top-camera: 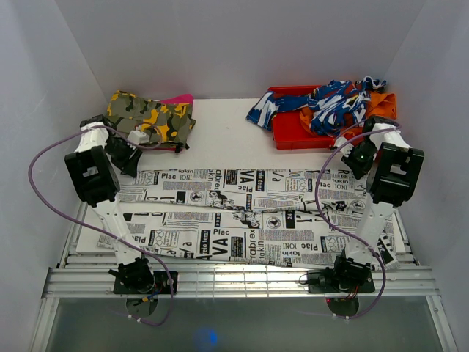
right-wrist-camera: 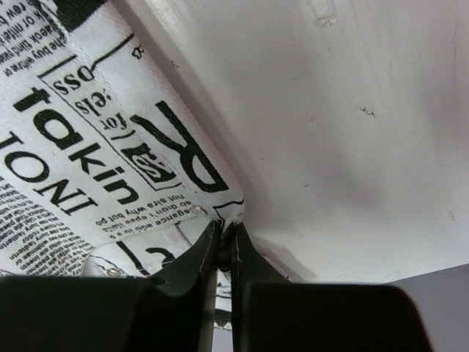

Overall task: Fold and stack the trousers
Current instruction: Fold the trousers

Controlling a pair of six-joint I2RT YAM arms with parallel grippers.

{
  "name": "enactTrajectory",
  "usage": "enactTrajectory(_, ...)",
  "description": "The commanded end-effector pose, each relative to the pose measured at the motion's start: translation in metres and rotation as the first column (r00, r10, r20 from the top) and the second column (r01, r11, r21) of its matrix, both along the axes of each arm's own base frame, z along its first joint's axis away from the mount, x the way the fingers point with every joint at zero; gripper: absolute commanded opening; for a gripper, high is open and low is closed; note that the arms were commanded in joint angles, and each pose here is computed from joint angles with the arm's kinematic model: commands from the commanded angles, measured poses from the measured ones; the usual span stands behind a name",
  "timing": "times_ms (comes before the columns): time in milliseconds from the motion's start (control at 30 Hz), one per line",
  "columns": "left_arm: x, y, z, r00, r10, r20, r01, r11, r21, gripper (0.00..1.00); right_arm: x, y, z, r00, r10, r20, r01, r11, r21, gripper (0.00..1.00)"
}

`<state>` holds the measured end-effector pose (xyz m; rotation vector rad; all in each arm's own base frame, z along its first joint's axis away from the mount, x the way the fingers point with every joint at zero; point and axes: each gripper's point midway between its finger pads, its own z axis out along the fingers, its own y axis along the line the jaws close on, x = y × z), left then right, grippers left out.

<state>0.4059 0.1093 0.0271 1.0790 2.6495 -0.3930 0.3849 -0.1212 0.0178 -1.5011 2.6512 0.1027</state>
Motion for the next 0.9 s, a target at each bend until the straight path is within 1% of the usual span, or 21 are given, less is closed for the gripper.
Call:
enactTrajectory(0, 0.024, 0.000, 0.036, 0.990, -0.031, 0.138, 0.037, 0.999, -0.040, 0.61, -0.008, -0.007, -0.004, 0.960, 0.280, -0.028, -0.280, 0.960, -0.016, 0.08)
enactTrajectory(133, 0.038, 0.001, 0.043, 0.980, -0.071, 0.185, 0.082, 0.995, -0.049, 0.61, -0.002, -0.005, 0.015, 0.957, 0.290, 0.014, -0.290, 0.957, -0.023, 0.08)
enactTrajectory(267, 0.037, -0.001, 0.035, 0.981, -0.108, 0.162, 0.121, 0.990, -0.073, 0.61, 0.002, -0.005, 0.025, 0.956, 0.292, 0.029, -0.290, 0.956, -0.041, 0.08)
enactTrajectory(433, 0.023, -0.002, 0.013, 0.987, -0.130, 0.095, 0.138, 0.987, -0.083, 0.61, 0.004, -0.001, 0.030, 0.958, 0.285, 0.043, -0.283, 0.958, -0.044, 0.08)
enactTrajectory(467, 0.015, -0.002, 0.005, 0.989, -0.136, 0.064, 0.141, 0.987, -0.083, 0.61, 0.004, 0.001, 0.031, 0.957, 0.288, 0.043, -0.286, 0.957, -0.044, 0.08)
enactTrajectory(567, -0.002, 0.001, -0.010, 0.990, -0.139, 0.002, 0.139, 0.988, -0.066, 0.61, 0.006, 0.003, 0.034, 0.955, 0.291, 0.054, -0.288, 0.956, -0.049, 0.08)
enactTrajectory(633, -0.007, 0.006, -0.017, 0.991, -0.136, -0.013, 0.136, 0.990, -0.048, 0.61, 0.007, 0.003, 0.037, 0.955, 0.291, 0.058, -0.288, 0.956, -0.054, 0.08)
enactTrajectory(700, -0.017, 0.007, -0.022, 0.990, -0.137, -0.039, 0.135, 0.990, -0.047, 0.58, 0.008, 0.004, 0.039, 0.954, 0.294, 0.065, -0.290, 0.955, -0.058, 0.08)
enactTrajectory(733, -0.019, 0.007, -0.022, 0.989, -0.139, -0.044, 0.137, 0.990, -0.045, 0.56, 0.009, 0.003, 0.041, 0.954, 0.292, 0.072, -0.288, 0.955, -0.064, 0.08)
enactTrajectory(767, -0.021, 0.008, -0.023, 0.989, -0.139, -0.050, 0.137, 0.990, -0.043, 0.52, 0.009, 0.003, 0.042, 0.954, 0.291, 0.075, -0.287, 0.956, -0.064, 0.08)
enactTrajectory(800, -0.022, 0.009, -0.023, 0.990, -0.133, -0.052, 0.131, 0.991, -0.036, 0.36, 0.013, 0.003, 0.044, 0.953, 0.288, 0.090, -0.283, 0.957, -0.070, 0.08)
enactTrajectory(867, -0.015, 0.011, -0.021, 0.993, -0.115, -0.032, 0.115, 0.993, -0.023, 0.22, 0.016, 0.004, 0.049, 0.955, 0.274, 0.109, -0.268, 0.961, -0.065, 0.08)
